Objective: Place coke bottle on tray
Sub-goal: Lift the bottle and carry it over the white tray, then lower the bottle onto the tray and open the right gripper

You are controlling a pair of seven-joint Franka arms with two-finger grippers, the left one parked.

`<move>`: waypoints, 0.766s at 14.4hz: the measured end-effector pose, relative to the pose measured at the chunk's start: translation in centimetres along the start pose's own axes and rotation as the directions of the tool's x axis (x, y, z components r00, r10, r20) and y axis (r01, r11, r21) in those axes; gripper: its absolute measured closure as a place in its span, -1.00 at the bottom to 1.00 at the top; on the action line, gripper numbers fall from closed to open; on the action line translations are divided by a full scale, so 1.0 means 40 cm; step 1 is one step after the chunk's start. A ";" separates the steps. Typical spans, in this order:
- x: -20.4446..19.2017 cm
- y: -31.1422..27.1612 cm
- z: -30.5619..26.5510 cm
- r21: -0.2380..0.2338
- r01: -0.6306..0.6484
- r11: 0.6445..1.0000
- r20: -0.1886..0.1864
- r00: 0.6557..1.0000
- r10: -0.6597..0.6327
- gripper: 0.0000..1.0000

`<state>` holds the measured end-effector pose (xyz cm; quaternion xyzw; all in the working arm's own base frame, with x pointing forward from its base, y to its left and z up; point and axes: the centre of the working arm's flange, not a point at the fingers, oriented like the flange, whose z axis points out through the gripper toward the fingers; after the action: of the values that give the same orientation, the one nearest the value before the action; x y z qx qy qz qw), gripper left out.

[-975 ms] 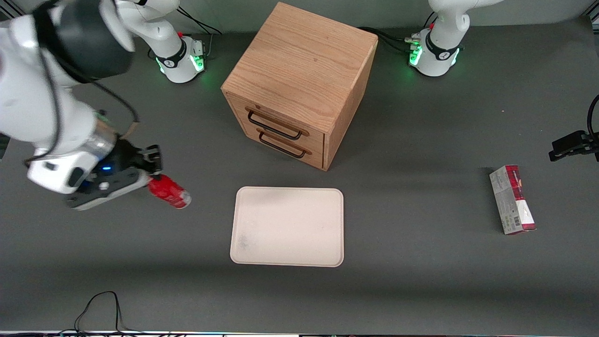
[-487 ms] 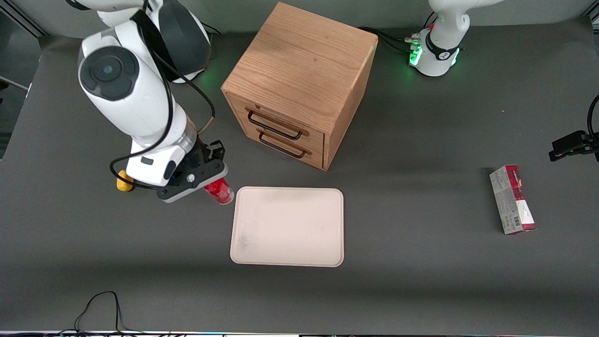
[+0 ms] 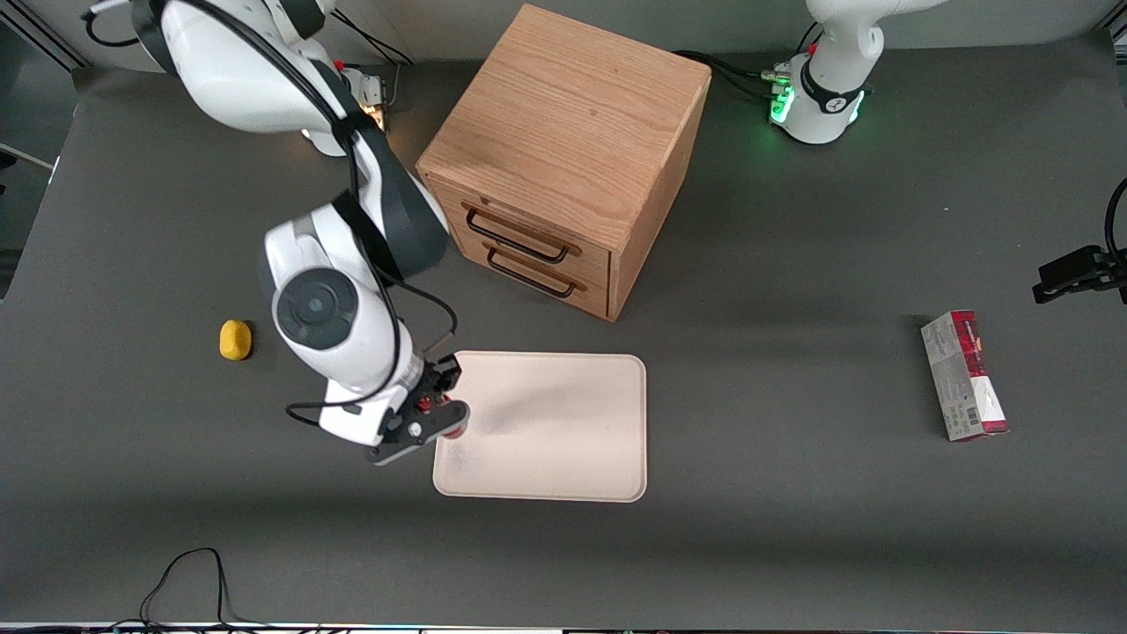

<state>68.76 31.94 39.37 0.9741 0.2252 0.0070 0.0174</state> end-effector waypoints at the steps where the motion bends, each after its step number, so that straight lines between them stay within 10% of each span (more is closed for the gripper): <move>1: 0.008 0.005 0.037 0.000 -0.002 1.000 0.002 1.000 0.002 0.37; 11: 0.035 0.012 0.185 0.001 -0.006 1.000 0.004 1.000 0.006 0.37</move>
<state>70.41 31.90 32.02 0.9748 0.2222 0.0053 0.0174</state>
